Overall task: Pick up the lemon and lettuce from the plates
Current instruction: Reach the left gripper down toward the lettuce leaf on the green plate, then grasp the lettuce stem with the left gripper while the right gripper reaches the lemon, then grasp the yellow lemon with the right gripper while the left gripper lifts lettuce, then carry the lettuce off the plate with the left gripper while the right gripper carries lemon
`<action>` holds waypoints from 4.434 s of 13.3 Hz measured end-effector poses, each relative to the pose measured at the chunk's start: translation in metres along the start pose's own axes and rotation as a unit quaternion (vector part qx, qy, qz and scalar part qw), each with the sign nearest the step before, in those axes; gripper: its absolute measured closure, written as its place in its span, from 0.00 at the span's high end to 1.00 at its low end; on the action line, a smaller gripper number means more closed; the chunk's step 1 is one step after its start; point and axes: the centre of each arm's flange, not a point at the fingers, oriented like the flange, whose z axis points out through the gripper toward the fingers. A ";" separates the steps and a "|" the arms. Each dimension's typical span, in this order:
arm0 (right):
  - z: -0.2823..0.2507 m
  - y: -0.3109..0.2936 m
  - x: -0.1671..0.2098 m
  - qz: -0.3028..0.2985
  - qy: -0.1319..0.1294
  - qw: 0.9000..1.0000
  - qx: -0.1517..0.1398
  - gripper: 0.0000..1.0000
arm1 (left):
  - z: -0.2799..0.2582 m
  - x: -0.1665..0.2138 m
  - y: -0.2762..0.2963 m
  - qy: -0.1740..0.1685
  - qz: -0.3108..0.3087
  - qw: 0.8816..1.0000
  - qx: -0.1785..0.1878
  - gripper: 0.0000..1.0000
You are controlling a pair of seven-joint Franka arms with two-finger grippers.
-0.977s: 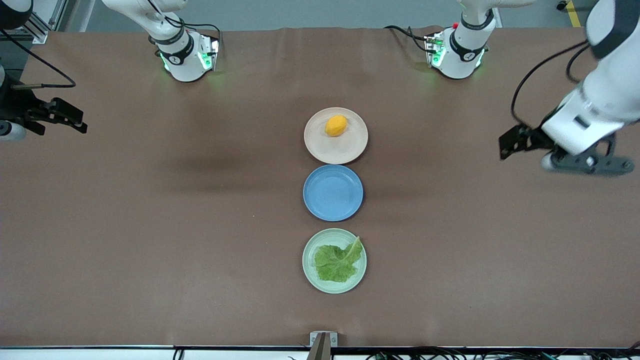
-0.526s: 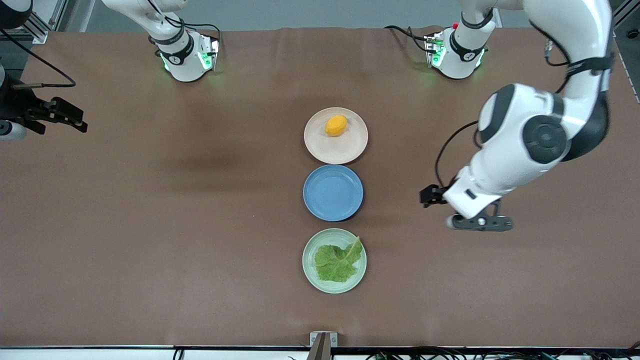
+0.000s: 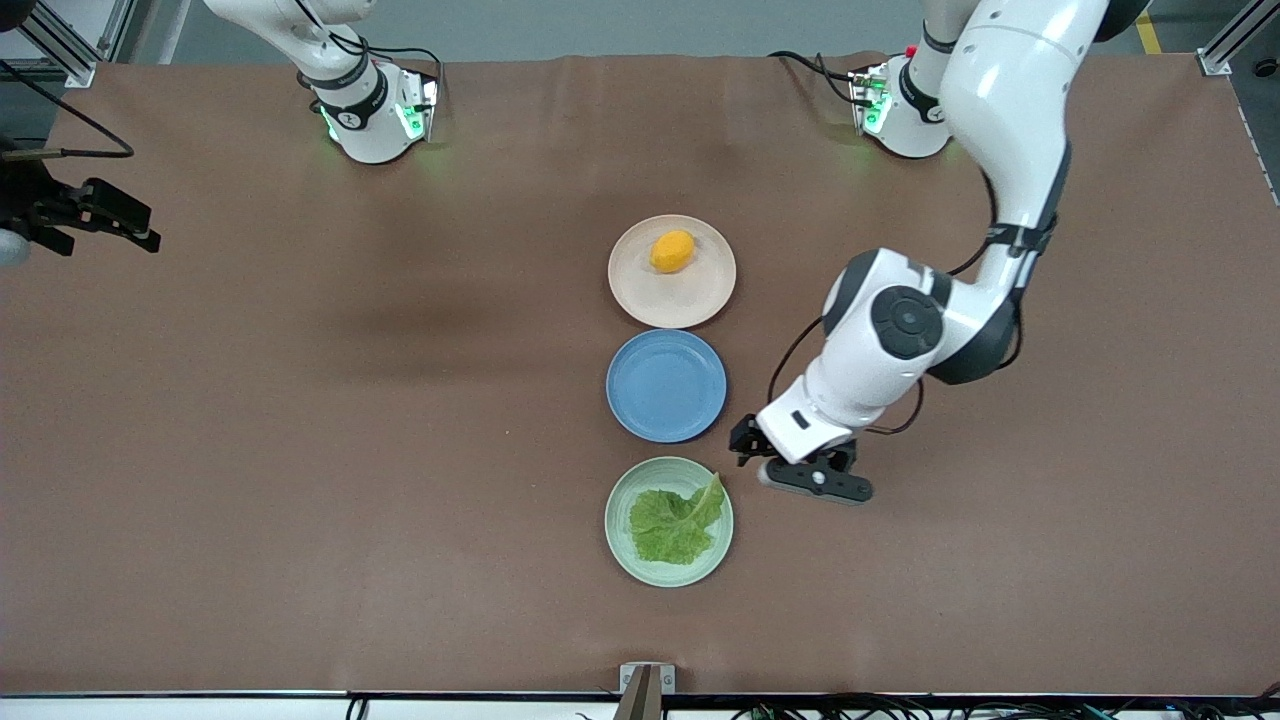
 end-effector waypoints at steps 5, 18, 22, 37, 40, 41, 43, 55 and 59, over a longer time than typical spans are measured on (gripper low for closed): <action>0.057 0.027 0.038 0.023 -0.028 0.999 0.000 1.00 | 0.048 -0.010 0.036 0.038 0.097 0.995 -0.001 0.82; 0.115 -0.126 0.075 0.261 -0.064 0.963 0.015 1.00 | 0.151 -0.039 0.036 0.112 0.205 0.972 -0.009 0.66; 0.178 -0.231 0.050 0.345 -0.031 0.938 0.016 1.00 | 0.161 -0.039 0.034 0.113 0.237 0.965 -0.002 0.62; 0.384 -0.527 -0.129 0.497 0.003 0.867 0.036 1.00 | 0.154 -0.031 0.037 0.118 0.259 0.959 0.004 0.06; 0.395 -0.551 -0.152 0.510 0.001 0.860 0.032 1.00 | 0.134 -0.020 0.042 0.116 0.252 0.961 0.005 0.05; 0.399 -0.559 -0.158 0.513 0.001 0.858 0.031 1.00 | 0.124 -0.015 0.044 0.115 0.239 0.964 0.004 0.05; 0.408 -0.574 -0.169 0.514 0.001 0.857 0.030 1.00 | 0.104 -0.007 0.047 0.109 0.213 0.971 0.003 0.05; 0.427 -0.605 -0.199 0.499 0.007 0.866 0.022 0.61 | -0.031 -0.024 -0.144 -0.139 0.047 0.983 0.107 0.05; 0.405 -0.588 -0.148 0.472 0.010 0.881 0.001 0.61 | 0.013 -0.078 -0.219 -0.128 -0.010 0.977 0.170 0.05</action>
